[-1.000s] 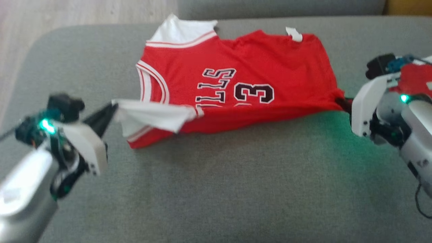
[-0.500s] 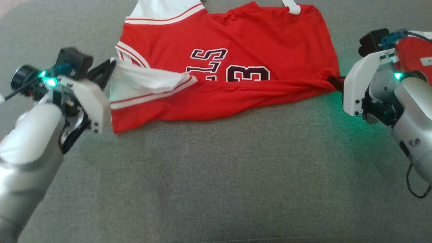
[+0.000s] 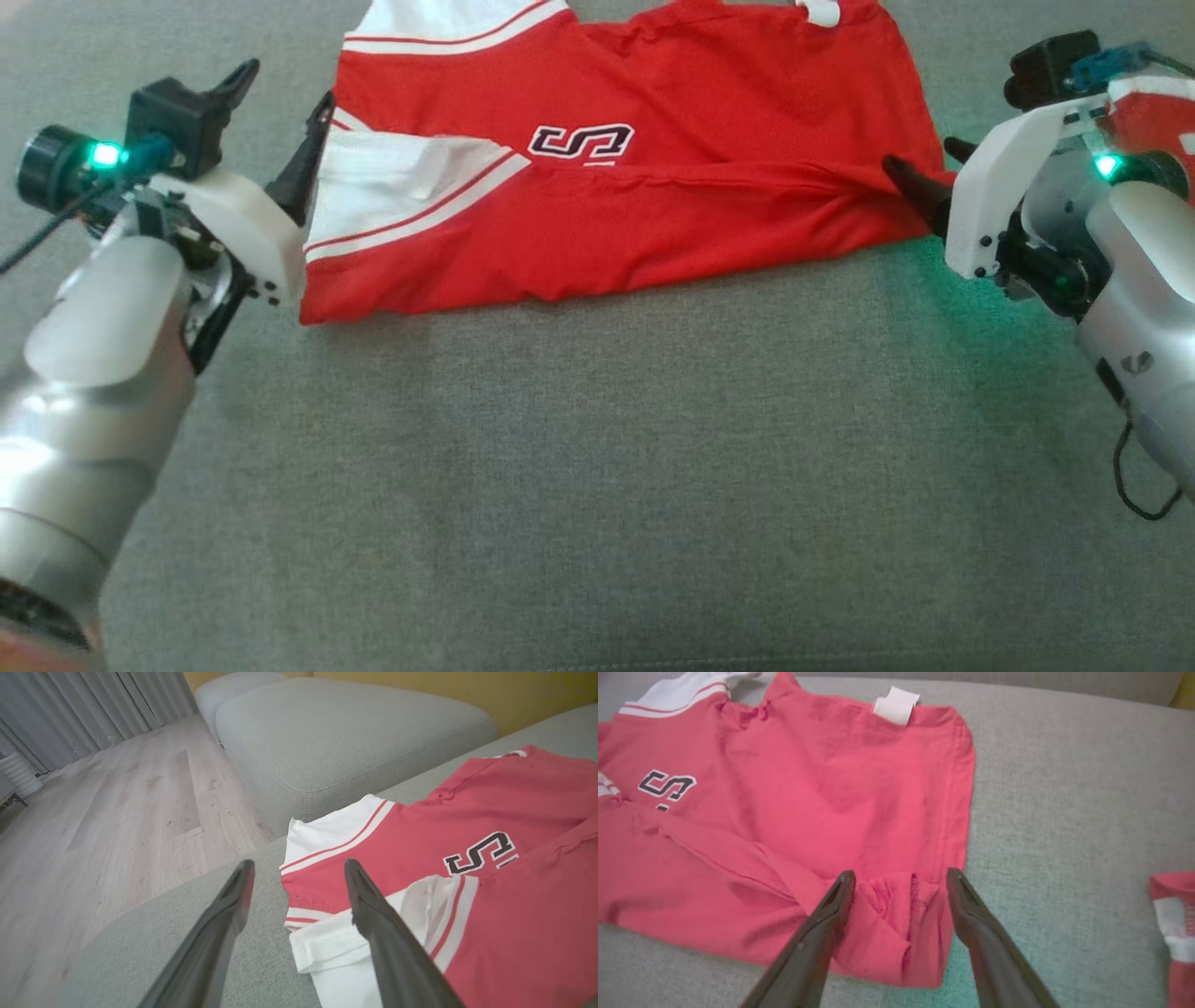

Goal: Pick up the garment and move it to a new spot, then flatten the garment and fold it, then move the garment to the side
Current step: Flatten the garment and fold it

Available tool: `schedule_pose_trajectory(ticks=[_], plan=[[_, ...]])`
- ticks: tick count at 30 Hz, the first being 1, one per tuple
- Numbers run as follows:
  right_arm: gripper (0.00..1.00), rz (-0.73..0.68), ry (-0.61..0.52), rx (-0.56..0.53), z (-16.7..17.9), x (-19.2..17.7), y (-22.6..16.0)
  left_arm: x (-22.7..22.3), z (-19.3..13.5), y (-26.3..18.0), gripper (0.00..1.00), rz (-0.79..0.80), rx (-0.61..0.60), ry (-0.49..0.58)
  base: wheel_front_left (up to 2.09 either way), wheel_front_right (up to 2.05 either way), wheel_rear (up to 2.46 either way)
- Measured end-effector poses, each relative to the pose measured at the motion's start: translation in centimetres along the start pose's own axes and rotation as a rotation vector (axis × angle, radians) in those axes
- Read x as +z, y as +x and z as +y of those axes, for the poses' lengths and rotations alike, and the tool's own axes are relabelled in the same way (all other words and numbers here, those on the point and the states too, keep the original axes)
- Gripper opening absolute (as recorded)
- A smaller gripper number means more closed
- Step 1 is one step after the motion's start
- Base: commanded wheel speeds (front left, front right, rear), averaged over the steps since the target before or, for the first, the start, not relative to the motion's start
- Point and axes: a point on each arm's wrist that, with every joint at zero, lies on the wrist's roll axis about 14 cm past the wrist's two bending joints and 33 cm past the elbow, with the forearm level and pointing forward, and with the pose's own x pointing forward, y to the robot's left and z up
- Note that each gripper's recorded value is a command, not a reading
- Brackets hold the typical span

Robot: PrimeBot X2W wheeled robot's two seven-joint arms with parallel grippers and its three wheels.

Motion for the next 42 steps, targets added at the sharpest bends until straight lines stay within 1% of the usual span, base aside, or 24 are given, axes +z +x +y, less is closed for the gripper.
schedule_pose_trajectory(ticks=[2,4,5,7,10,11,13,15,17,18,19,21,23,24,27,29,30,33,36,39,42], plan=[[1.0,-0.04,-0.001,-0.002,0.0,0.7,-0.2,0.6,-0.2,-0.1,1.0,-0.043,0.009,-0.014,0.0,0.0,0.0],[1.0,-0.125,0.006,-0.002,0.1,2.2,-0.6,2.0,-0.1,-0.3,1.0,-0.115,0.036,-0.055,0.0,0.0,0.0],[1.0,-0.253,0.016,0.0,0.3,4.3,-1.3,3.6,0.3,-0.7,1.0,-0.185,0.073,-0.097,0.0,0.0,0.0],[1.0,-0.385,0.006,-0.001,0.6,6.3,-2.3,5.0,0.5,-1.2,1.0,-0.235,0.096,-0.11,0.0,0.0,0.0],[1.0,-0.564,-0.064,-0.014,1.0,8.7,-4.2,7.3,0.6,-2.7,1.0,-0.333,0.138,-0.158,0.0,0.0,0.0],[1.0,-0.625,-0.056,-0.018,1.0,9.4,-4.9,8.4,0.5,-3.5,1.0,-0.381,0.153,-0.175,0.0,0.0,0.0],[1.0,-0.679,-0.048,-0.03,1.0,9.8,-5.7,9.8,-0.4,-5.1,1.0,-0.453,0.142,-0.172,0.0,0.0,0.0],[1.0,-0.716,-0.023,-0.036,1.1,10.0,-6.5,9.8,-1.1,-6.7,1.0,-0.494,0.161,-0.177,0.0,0.0,0.0],[1.0,-0.786,-0.073,-0.03,1.9,11.0,-8.0,8.7,-1.7,-8.1,1.0,-0.501,0.184,-0.188,0.0,0.0,0.0],[1.0,-0.837,-0.081,-0.036,2.1,11.6,-9.1,8.2,-2.0,-8.8,1.0,-0.505,0.199,-0.203,0.0,0.0,0.0],[1.0,-0.883,-0.066,-0.045,2.1,12.0,-10.1,7.6,-2.2,-9.5,1.0,-0.507,0.215,-0.22,0.0,0.0,0.0],[1.0,-0.936,-0.044,-0.07,2.4,11.0,-11.3,6.6,-2.7,-10.7,1.0,-0.508,0.241,-0.239,0.0,0.0,0.0],[1.0,-0.939,0.008,-0.098,2.9,7.9,-11.6,5.9,-3.7,-11.8,1.0,-0.513,0.254,-0.257,0.0,0.0,0.0],[1.0,-0.939,0.008,-0.098,2.9,7.9,-11.6,5.9,-3.7,-11.8,1.0,-0.513,0.254,-0.257,0.0,0.0,0.0],[1.0,-0.898,0.109,-0.134,4.3,2.4,-11.7,4.2,-5.2,-13.1,1.0,-0.489,0.265,-0.279,0.0,0.0,0.0],[1.0,-0.869,0.142,-0.155,4.8,-0.4,-12.1,2.5,-5.7,-13.8,1.0,-0.457,0.287,-0.303,0.0,0.0,0.0],[1.0,-0.861,0.145,-0.161,4.9,-1.2,-12.3,1.7,-5.8,-14.1,1.0,-0.44,0.297,-0.315,0.0,0.0,0.0],[1.0,-0.854,0.131,-0.164,5.2,-2.0,-12.7,0.0,-6.1,-14.5,1.0,-0.4,0.313,-0.342,0.0,0.0,0.0],[1.0,-0.862,0.143,-0.151,5.5,-1.8,-12.6,-0.6,-6.2,-14.0,1.0,-0.384,0.305,-0.342,0.0,0.0,0.0],[1.0,-0.861,0.156,-0.145,5.6,-1.8,-12.3,-1.6,-6.1,-13.0,1.0,-0.349,0.289,-0.331,0.0,0.0,0.0],[1.0,-0.843,0.161,-0.148,5.3,-2.1,-11.6,-3.3,-6.0,-11.2,1.0,-0.28,0.273,-0.319,0.0,0.0,0.0]])
